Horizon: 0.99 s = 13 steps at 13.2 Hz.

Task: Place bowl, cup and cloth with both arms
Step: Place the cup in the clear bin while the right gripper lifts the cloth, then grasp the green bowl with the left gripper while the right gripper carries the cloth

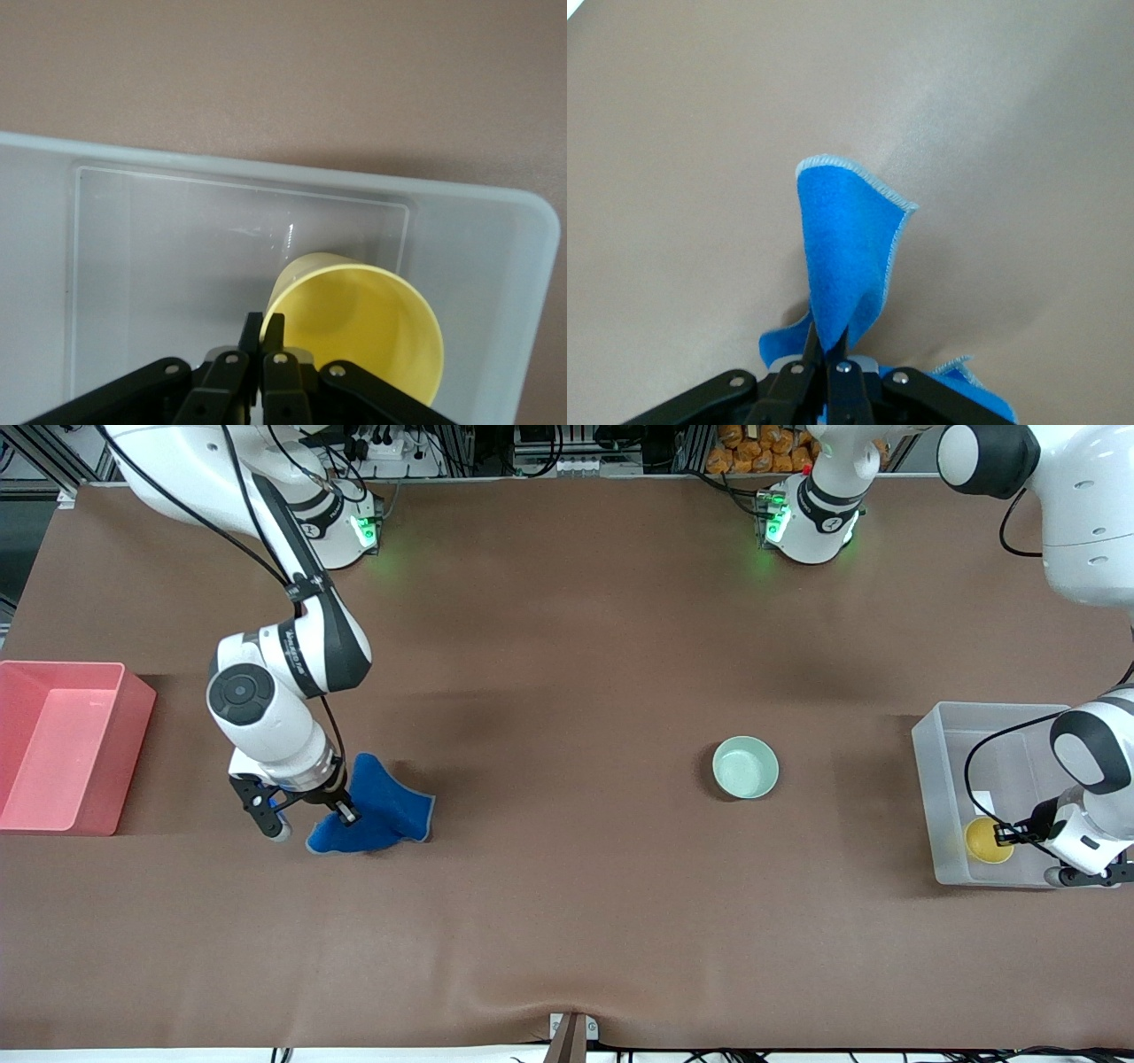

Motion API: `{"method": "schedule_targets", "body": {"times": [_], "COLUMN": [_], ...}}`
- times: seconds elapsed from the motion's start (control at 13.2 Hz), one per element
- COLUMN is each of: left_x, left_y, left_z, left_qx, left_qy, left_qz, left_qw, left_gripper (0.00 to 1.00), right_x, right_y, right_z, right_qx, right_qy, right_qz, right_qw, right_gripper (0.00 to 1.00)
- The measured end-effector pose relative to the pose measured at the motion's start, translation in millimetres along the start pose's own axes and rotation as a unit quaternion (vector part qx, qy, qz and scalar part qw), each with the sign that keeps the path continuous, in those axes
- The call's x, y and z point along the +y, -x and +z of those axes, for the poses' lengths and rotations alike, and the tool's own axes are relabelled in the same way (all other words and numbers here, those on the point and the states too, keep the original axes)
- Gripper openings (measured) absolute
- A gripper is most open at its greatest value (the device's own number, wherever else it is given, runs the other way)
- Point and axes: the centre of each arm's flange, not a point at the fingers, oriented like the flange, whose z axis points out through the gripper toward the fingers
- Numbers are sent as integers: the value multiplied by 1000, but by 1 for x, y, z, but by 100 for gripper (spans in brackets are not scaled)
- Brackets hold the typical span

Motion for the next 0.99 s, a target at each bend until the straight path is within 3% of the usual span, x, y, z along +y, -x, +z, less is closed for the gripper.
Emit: {"method": "schedule_targets", "body": {"times": [0.08,0.38,0.68,0.99], "left_x": [0,3,-1,81], "left_y": [-1,-6,-4,8], "left_z": [-1,-11,-83,-158], "left_qx": [1,8,-3,-45], "left_qy": [0,-1,11,23], "left_qz": [10,27,22,-28], "left_qw": [1000,1000,1000,998], "left_gripper": [9,55,99,100], "right_x": [3,21,22,84], "right_y": [-2,-3,-15,-116], "right_z": [-4,3,-4,-12], "right_qx": [-5,-27,-19,-11], "right_qy": [11,82,84,95], "right_qz": [-28,-147,-177,-255], "right_qw": [1000,985,980,962], "right_gripper": [2,2,2,2]}}
